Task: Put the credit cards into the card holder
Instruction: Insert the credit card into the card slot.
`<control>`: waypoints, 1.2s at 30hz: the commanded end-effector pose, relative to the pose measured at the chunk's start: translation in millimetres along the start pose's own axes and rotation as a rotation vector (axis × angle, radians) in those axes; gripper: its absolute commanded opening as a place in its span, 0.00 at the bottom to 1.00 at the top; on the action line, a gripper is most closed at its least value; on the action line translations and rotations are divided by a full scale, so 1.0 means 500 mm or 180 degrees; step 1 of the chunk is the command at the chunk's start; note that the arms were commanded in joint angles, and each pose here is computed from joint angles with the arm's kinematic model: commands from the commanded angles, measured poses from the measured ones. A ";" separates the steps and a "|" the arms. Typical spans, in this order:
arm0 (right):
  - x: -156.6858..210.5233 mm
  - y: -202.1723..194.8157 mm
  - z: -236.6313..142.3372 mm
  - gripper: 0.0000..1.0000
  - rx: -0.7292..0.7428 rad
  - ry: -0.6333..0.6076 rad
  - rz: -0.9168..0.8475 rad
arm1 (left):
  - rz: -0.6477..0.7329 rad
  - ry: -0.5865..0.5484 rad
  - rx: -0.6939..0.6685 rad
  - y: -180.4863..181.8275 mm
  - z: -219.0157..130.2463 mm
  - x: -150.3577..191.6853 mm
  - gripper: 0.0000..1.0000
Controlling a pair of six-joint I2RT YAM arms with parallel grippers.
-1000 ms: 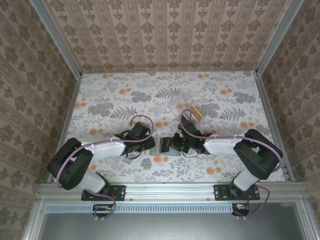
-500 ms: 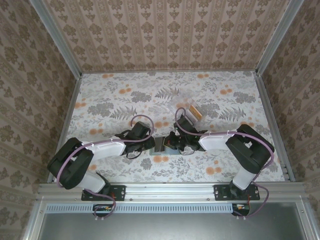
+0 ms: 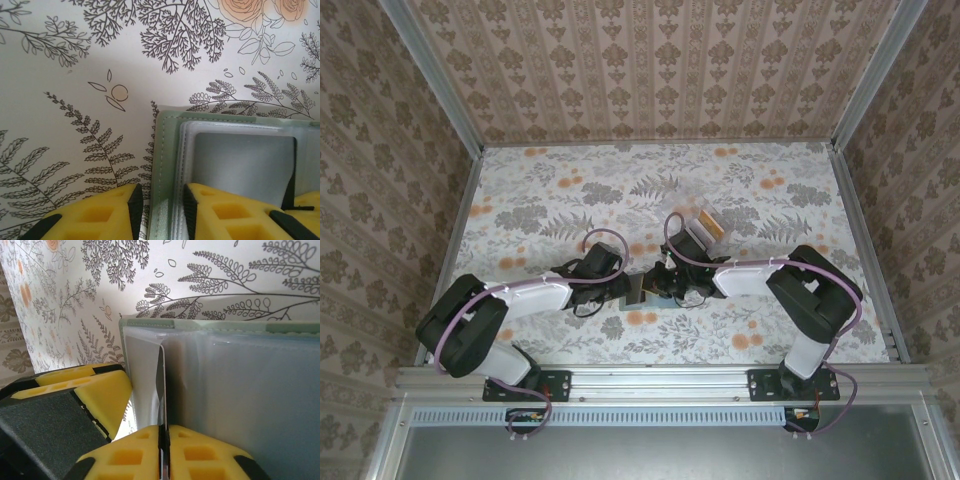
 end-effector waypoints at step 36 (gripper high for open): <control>-0.124 0.016 -0.274 0.33 0.1830 -0.0209 -0.1121 | 0.0157 -0.0295 0.0214 -0.039 -0.085 -0.018 0.51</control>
Point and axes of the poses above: each hand's point on the last joint's axis, 136 mm out from that joint toward the fingers, its own z axis out along the fingers, its own y axis along the line the jaws close on, x = y × z, the point moved 8 cm from there along -z, back along the fingers, and after that the axes turned 15 degrees about -z, right-handed, at the moved point
